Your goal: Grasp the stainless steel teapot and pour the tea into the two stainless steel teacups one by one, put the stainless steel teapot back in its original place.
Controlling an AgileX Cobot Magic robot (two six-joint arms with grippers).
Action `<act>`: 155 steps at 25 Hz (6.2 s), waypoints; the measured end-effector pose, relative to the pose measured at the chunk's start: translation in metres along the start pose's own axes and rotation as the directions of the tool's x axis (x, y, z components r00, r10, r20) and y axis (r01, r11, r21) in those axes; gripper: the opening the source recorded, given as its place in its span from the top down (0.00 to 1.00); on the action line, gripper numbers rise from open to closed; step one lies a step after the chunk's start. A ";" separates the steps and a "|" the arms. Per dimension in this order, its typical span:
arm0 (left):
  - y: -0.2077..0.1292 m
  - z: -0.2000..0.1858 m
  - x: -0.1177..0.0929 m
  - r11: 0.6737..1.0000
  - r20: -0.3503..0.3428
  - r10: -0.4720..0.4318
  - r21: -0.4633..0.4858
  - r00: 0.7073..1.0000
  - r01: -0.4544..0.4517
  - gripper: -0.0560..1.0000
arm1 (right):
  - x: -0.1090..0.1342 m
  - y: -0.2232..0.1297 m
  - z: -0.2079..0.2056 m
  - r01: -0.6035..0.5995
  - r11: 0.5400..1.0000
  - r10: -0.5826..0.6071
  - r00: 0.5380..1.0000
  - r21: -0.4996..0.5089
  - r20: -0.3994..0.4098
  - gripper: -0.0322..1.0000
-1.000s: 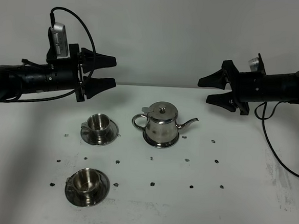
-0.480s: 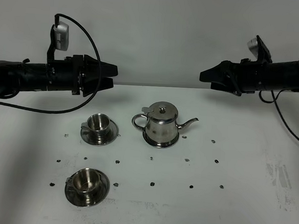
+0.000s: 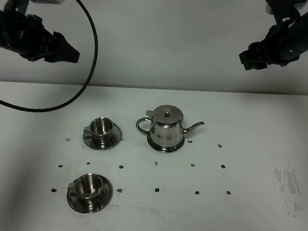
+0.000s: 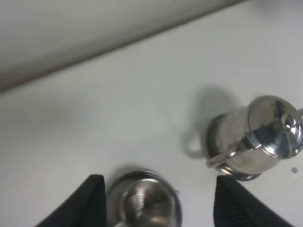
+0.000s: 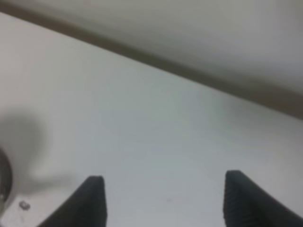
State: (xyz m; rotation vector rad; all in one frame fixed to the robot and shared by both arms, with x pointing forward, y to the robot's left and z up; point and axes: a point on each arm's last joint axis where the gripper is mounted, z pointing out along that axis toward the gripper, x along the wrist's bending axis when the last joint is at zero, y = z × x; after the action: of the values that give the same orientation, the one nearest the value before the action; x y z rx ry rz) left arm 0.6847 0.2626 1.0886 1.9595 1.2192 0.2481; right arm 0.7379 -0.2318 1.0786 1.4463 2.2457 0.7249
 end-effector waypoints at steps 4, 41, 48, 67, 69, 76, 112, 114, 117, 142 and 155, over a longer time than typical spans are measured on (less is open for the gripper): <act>-0.011 -0.043 -0.025 0.994 -0.090 0.015 -0.110 0.996 -0.025 0.44 | 0.017 -0.002 -0.046 -0.037 0.999 0.037 0.999 -0.014 -0.001 0.46; -0.303 -0.237 -0.202 0.987 -0.426 -0.161 -0.064 0.890 0.148 0.44 | 0.201 -0.093 -0.175 0.200 0.836 -0.294 0.949 -0.511 -0.109 0.47; -0.318 -0.213 -0.190 0.981 -0.417 -0.183 -0.021 0.890 0.192 0.48 | 0.207 -0.094 -0.176 0.215 0.831 -0.315 0.942 -0.514 -0.117 0.47; -0.342 -0.231 -0.211 0.977 -0.398 -0.109 -0.212 0.911 0.024 0.49 | 0.211 -0.098 -0.164 0.272 0.843 -0.362 0.925 -0.465 -0.113 0.47; -0.342 -0.231 -0.211 0.977 -0.394 -0.104 -0.211 0.913 0.020 0.49 | 0.213 -0.098 -0.156 0.280 0.851 -0.365 0.924 -0.445 -0.117 0.47; -0.342 -0.231 -0.211 0.976 -0.394 -0.105 -0.218 0.913 0.018 0.49 | 0.215 -0.099 -0.142 0.292 0.865 -0.370 0.921 -0.408 -0.124 0.47; -0.342 -0.229 -0.209 0.976 -0.396 -0.103 -0.215 0.912 0.017 0.49 | 0.223 -0.102 -0.078 0.351 0.893 -0.399 0.907 -0.282 -0.135 0.47; -0.342 -0.229 -0.209 0.977 -0.396 -0.102 -0.215 0.912 0.016 0.49 | 0.226 -0.098 -0.065 0.356 0.899 -0.399 0.905 -0.256 -0.144 0.47; -0.342 -0.229 -0.209 0.977 -0.396 -0.102 -0.215 0.912 0.016 0.49 | 0.230 -0.083 -0.055 0.358 0.900 -0.401 0.904 -0.248 -0.151 0.47; -0.342 -0.229 -0.209 0.977 -0.396 -0.102 -0.215 0.912 0.016 0.49 | 0.268 -0.002 0.094 0.346 0.892 -0.377 0.925 -0.293 -0.055 0.47; -0.342 -0.229 -0.209 0.977 -0.396 -0.102 -0.215 0.912 0.016 0.49 | 0.243 -0.024 0.136 0.430 0.891 -0.433 0.901 -0.148 0.014 0.47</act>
State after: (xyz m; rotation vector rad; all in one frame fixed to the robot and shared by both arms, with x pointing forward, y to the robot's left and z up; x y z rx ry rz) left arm 0.2256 0.2841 1.0451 1.7341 1.4466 0.7524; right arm 0.6986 0.0126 0.9480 0.8259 2.3521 0.7360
